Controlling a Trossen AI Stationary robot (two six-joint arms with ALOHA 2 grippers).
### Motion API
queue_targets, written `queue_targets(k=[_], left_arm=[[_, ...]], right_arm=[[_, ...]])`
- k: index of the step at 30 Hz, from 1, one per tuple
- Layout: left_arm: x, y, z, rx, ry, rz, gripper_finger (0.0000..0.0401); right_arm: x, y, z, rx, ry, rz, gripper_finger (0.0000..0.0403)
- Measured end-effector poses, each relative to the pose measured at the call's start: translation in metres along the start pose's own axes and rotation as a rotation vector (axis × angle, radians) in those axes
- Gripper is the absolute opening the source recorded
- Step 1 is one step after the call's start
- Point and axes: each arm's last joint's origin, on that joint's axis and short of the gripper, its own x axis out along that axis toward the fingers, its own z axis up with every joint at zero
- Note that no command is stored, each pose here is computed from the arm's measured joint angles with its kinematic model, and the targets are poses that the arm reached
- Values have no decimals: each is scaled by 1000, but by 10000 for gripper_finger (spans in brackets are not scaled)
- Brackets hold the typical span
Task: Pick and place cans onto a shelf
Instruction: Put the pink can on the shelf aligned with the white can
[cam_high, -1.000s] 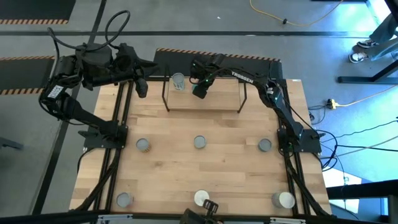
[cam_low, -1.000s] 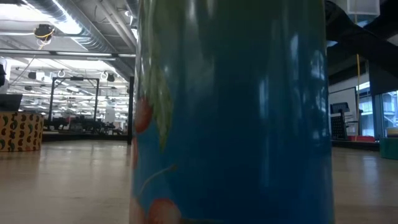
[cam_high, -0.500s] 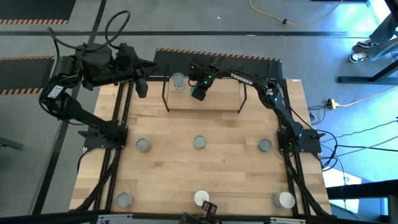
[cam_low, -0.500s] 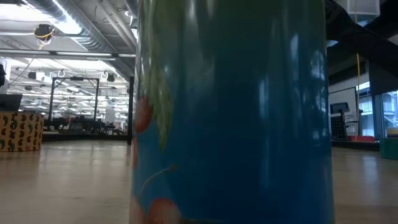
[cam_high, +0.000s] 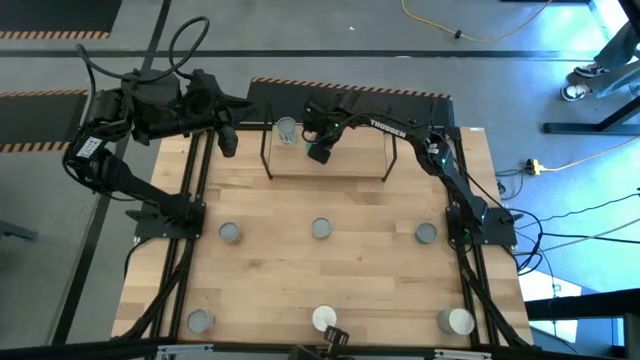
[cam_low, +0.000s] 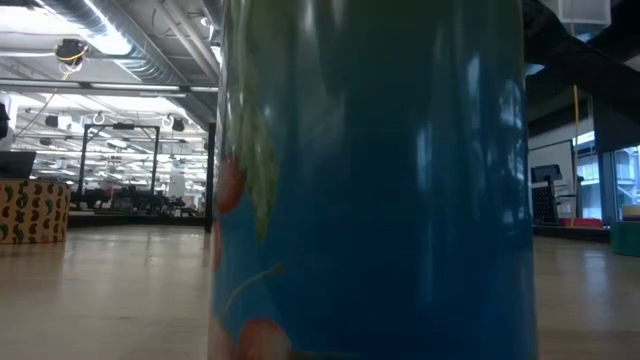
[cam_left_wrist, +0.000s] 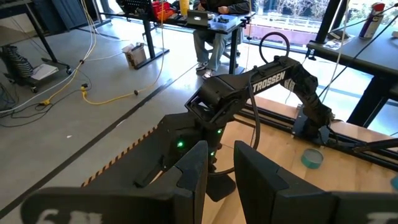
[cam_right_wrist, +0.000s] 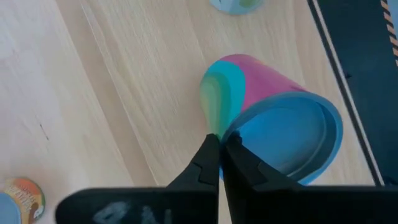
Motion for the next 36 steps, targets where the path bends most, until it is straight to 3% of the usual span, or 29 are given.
queue_targets(k=[19,28,32,36], left_arm=[[0,0,0,0,0,0,73],[0,0,0,0,0,0,73],[0,0,0,0,1,-3,73],[0,0,0,0,1,-3,73]], right_arm=[[0,0,0,16,4,-26,74],[-3,12,4,-75,-37,-23,78],[-19,20,5,-141,-75,-21,78],[-58,30,5,-166,-188,-30,77]])
